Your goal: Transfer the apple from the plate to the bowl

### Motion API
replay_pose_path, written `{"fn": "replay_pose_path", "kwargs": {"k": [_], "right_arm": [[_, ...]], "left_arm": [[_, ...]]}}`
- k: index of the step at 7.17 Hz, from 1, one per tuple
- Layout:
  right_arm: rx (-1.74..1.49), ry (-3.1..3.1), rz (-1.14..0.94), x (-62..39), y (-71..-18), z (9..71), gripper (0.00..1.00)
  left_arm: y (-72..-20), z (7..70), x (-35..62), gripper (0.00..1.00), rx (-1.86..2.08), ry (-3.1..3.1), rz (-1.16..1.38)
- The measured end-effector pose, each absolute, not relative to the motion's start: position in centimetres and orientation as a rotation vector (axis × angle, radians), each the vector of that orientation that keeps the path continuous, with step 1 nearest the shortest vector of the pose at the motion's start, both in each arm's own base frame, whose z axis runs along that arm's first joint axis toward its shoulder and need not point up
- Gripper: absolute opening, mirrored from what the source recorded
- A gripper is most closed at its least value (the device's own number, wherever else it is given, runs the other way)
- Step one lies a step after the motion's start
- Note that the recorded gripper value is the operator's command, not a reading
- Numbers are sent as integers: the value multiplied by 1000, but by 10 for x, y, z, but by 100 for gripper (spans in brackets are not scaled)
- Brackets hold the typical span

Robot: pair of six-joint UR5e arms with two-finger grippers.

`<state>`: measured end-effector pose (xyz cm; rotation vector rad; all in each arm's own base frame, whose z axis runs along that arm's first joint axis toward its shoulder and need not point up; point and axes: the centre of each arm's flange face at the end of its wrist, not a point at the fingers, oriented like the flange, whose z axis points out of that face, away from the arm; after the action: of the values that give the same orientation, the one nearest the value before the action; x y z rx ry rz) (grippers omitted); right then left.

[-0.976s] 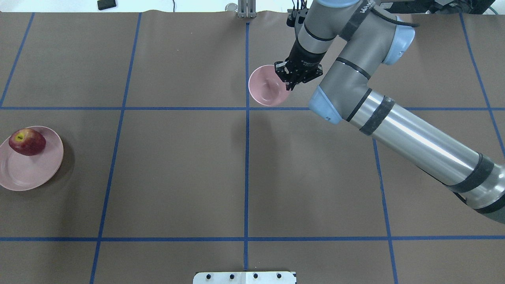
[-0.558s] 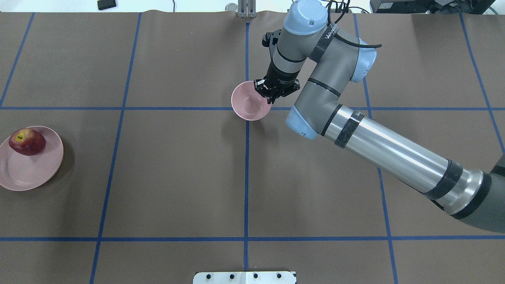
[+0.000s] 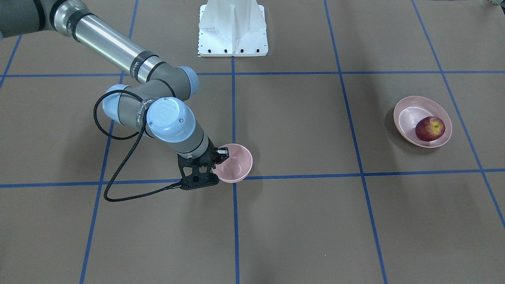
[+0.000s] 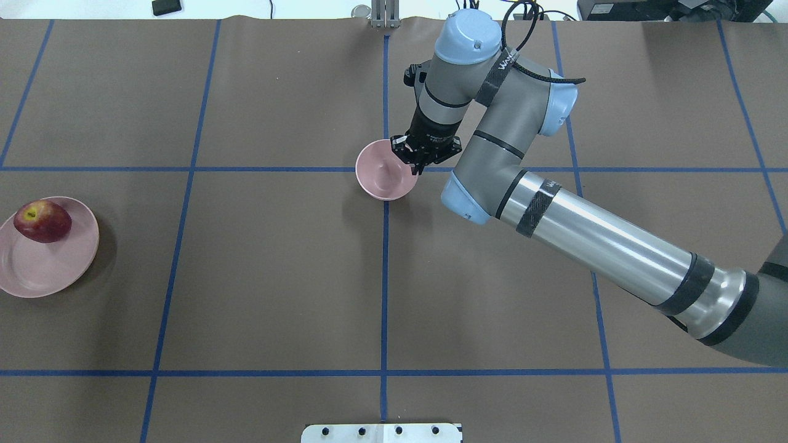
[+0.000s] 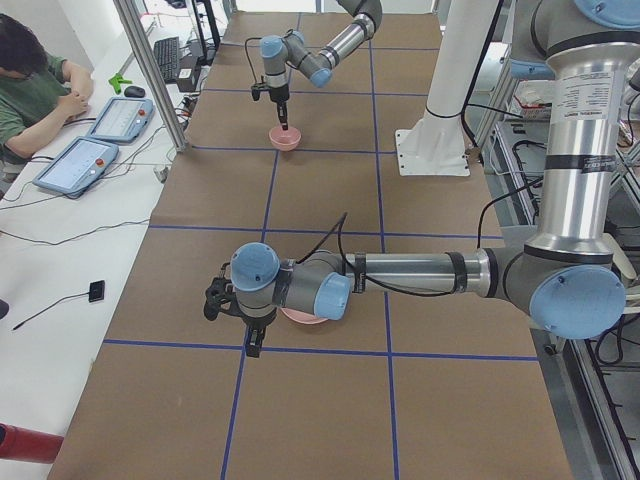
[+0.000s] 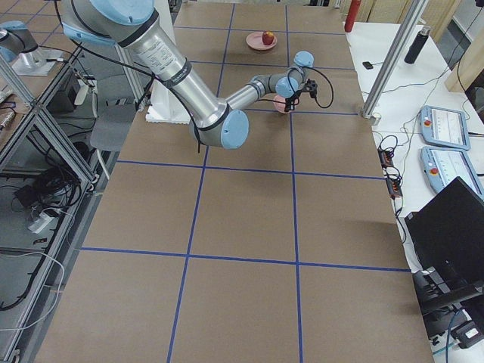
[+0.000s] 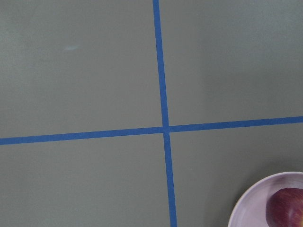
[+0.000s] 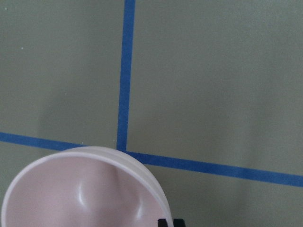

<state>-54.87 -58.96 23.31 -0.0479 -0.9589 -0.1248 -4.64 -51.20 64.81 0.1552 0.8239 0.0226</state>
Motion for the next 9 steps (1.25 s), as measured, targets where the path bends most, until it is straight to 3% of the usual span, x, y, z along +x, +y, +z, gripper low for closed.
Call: {"fn": "replay_pose_path", "kwargs": {"k": [1, 2, 6, 9], "right_arm": [[-69, -974, -129, -547, -584, 233, 68], [-81, -980, -135, -547, -577, 237, 99], [-82, -1002, -112, -535, -569, 230, 100], [31, -969, -12, -456, -600, 240, 100]], "left_arm": [[-512, 649, -46, 98, 155, 824, 23], [-512, 649, -46, 98, 154, 824, 23], [-514, 646, -46, 98, 157, 825, 22], [-531, 620, -3, 98, 149, 821, 64]]}}
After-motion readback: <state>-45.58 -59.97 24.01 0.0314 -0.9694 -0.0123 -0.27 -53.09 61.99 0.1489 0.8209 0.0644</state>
